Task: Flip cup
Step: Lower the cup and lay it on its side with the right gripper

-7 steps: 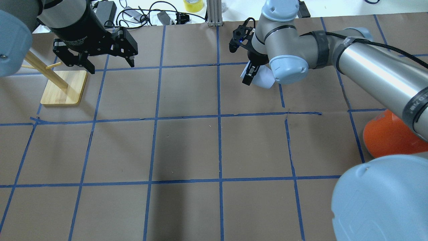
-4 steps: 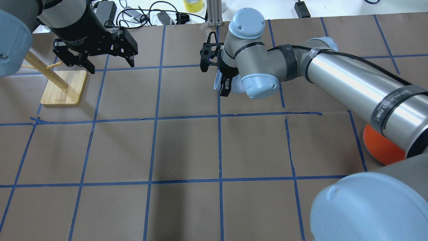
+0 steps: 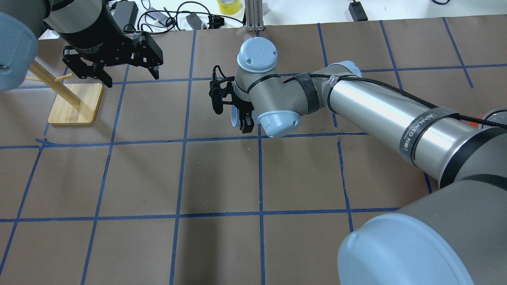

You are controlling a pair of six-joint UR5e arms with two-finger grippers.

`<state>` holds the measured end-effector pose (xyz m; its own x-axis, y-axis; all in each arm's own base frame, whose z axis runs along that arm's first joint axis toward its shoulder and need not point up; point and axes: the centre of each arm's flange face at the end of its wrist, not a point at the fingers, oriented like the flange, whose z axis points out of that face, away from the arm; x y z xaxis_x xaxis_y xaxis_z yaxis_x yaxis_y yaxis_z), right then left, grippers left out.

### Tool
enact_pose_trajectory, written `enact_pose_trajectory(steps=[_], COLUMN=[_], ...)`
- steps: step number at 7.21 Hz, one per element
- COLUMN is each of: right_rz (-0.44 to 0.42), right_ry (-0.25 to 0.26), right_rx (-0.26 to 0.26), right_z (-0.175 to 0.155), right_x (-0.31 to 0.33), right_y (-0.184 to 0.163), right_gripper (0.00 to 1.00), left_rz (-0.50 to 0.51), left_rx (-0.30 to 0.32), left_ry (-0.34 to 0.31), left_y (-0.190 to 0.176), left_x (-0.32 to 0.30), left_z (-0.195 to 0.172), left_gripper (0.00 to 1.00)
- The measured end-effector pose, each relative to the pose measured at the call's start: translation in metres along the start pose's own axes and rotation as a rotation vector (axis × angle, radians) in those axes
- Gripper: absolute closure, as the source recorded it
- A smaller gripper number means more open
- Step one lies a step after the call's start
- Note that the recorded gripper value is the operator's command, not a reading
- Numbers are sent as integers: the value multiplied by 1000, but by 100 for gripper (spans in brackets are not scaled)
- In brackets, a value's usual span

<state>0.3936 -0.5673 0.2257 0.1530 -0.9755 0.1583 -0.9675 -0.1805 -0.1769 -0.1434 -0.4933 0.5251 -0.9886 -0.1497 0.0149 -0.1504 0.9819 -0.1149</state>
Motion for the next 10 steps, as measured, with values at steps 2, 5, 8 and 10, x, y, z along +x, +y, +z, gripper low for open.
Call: enact_pose_trajectory(steps=[2, 5, 8, 10], right_rz=[57, 78, 64, 73], right_ry=[-13, -25, -40, -45], right_rx=[-11, -16, -14, -6], right_z=[10, 21, 39, 50], right_x=[-3, -7, -13, -13], right_y=[-2, -11, -18, -17], right_gripper=[78, 76, 0, 0], left_rz=[1, 1, 1, 0], left_rx=[0, 0, 0, 0], left_ry=[0, 0, 0, 0], left_y=[0, 0, 0, 0], left_x=[0, 0, 0, 0], left_z=[0, 0, 0, 0], left_gripper=[0, 0, 0, 0])
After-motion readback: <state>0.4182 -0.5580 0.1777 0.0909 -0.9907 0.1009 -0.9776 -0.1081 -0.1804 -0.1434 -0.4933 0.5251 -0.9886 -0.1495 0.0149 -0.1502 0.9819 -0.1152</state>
